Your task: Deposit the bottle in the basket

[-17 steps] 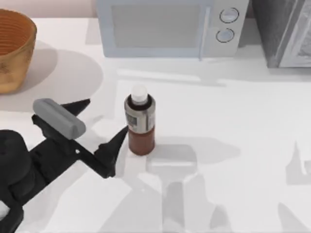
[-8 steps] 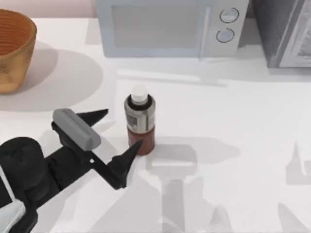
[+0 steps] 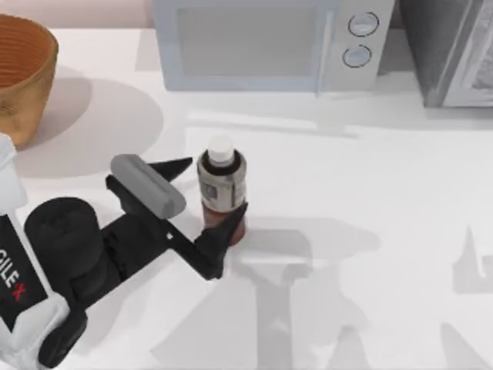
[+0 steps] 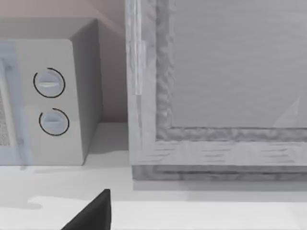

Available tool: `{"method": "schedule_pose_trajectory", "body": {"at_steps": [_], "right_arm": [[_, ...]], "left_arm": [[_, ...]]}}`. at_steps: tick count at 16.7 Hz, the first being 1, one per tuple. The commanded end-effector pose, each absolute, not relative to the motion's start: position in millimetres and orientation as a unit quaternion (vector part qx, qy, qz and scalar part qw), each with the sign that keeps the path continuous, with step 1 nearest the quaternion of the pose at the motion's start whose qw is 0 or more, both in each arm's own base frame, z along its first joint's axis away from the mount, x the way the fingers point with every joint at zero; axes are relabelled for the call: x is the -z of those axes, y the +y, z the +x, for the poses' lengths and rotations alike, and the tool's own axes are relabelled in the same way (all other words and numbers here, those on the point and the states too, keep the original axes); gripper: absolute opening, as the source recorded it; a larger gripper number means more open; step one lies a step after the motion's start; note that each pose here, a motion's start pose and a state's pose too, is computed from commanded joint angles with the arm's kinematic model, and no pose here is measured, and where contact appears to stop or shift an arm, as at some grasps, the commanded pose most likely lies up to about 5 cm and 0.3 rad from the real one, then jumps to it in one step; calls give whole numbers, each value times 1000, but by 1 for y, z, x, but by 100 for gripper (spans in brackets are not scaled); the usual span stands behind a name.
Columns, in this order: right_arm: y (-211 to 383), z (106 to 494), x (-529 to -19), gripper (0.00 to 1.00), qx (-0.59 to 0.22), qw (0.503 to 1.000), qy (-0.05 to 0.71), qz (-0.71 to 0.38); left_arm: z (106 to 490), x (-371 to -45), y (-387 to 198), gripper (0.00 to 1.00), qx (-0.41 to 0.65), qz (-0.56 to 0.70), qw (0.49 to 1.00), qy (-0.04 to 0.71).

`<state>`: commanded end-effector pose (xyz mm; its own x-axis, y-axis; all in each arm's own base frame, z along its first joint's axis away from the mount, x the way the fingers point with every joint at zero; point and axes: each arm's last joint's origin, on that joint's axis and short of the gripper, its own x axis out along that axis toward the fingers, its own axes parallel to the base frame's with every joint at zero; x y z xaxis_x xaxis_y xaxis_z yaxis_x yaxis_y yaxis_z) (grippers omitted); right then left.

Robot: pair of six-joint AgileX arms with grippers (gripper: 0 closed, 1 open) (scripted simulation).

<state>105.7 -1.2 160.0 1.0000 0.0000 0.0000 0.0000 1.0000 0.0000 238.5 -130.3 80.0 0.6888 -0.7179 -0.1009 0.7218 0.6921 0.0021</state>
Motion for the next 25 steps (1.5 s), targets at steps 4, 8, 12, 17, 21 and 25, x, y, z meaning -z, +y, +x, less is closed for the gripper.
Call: {"method": "schedule_pose_trajectory", "body": {"at_steps": [4, 8, 12, 17, 21, 25], "right_arm": [[-1, 106, -160, 100, 0, 1000, 0, 0], [-1, 106, -160, 100, 0, 1000, 0, 0], [-1, 106, -160, 100, 0, 1000, 0, 0], [-1, 106, -160, 100, 0, 1000, 0, 0], [-1, 106, -160, 100, 0, 1000, 0, 0], [-1, 106, -160, 100, 0, 1000, 0, 0]], "left_arm": [[260, -77, -154, 100, 392, 21, 919, 46], [263, -76, -159, 100, 391, 21, 919, 46], [263, -76, -159, 77, 391, 21, 919, 46], [263, -76, -159, 40, 391, 21, 919, 46], [263, -76, -159, 10, 391, 21, 919, 46], [263, -76, -159, 0, 391, 21, 919, 46]]}}
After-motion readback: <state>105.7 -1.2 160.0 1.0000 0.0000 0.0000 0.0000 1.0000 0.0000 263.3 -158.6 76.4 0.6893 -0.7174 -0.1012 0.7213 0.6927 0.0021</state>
